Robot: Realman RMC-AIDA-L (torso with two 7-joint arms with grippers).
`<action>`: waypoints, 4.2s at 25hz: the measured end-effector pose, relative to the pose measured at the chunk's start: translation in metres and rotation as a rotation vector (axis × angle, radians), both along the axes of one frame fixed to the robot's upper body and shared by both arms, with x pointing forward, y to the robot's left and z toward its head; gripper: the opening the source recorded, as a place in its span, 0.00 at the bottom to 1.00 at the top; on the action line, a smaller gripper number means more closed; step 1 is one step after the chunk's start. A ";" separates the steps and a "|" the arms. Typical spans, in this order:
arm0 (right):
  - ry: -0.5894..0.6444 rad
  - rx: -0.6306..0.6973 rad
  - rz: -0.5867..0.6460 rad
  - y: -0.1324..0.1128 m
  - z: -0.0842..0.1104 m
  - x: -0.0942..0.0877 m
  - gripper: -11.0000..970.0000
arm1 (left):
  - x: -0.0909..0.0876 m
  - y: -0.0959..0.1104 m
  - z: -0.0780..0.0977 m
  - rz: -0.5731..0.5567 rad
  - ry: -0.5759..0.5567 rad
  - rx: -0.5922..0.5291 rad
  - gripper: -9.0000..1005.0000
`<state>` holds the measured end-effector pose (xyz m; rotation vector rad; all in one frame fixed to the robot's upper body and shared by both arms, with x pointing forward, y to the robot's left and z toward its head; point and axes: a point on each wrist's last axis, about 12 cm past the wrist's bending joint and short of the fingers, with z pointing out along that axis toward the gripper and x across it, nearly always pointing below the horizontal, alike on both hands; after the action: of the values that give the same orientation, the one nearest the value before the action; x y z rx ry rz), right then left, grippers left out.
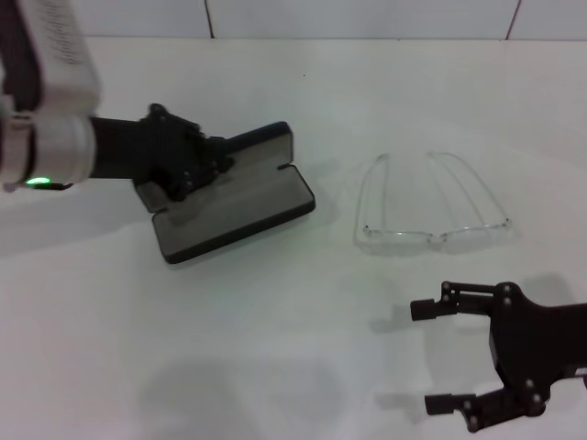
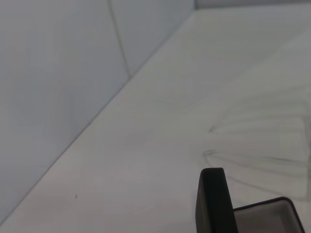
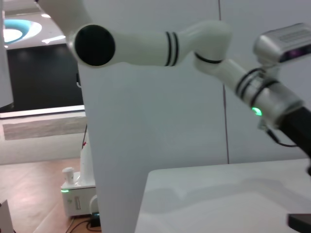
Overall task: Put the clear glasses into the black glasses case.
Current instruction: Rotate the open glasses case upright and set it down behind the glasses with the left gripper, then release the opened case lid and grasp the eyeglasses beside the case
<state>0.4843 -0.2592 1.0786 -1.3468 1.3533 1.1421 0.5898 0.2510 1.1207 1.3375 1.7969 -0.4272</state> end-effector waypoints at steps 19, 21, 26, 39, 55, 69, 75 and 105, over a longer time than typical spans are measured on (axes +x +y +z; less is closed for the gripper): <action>0.014 0.011 0.001 -0.002 -0.011 -0.014 0.90 | 0.004 -0.085 -0.009 -0.286 -0.150 0.124 0.24; 0.015 0.011 0.000 -0.002 -0.012 -0.015 0.90 | 0.003 -0.088 -0.009 -0.296 -0.152 0.127 0.25; 0.016 0.009 -0.003 -0.004 -0.013 -0.017 0.90 | 0.002 -0.091 -0.009 -0.304 -0.151 0.125 0.26; 0.026 0.008 -0.023 -0.006 -0.014 -0.017 0.90 | -0.002 -0.094 -0.006 -0.285 -0.144 0.036 0.31; -0.126 -0.341 -0.143 -0.019 0.077 0.048 0.90 | -0.078 -0.036 -0.013 -0.121 -0.252 -0.611 0.50; -0.220 -0.933 -0.039 0.050 0.129 0.095 0.85 | -0.101 -0.011 -0.051 0.085 -0.266 -0.863 0.55; -0.229 -1.020 0.002 0.070 0.118 0.100 0.83 | -0.099 -0.008 -0.054 0.116 -0.263 -0.865 0.69; -0.155 -1.145 0.054 0.099 0.066 0.113 0.38 | -0.097 -0.006 -0.054 0.122 -0.278 -0.853 0.73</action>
<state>0.5974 -0.1600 1.1445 -2.1860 1.9443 0.1828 0.4925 0.2449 1.0672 0.6414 1.2224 -0.7836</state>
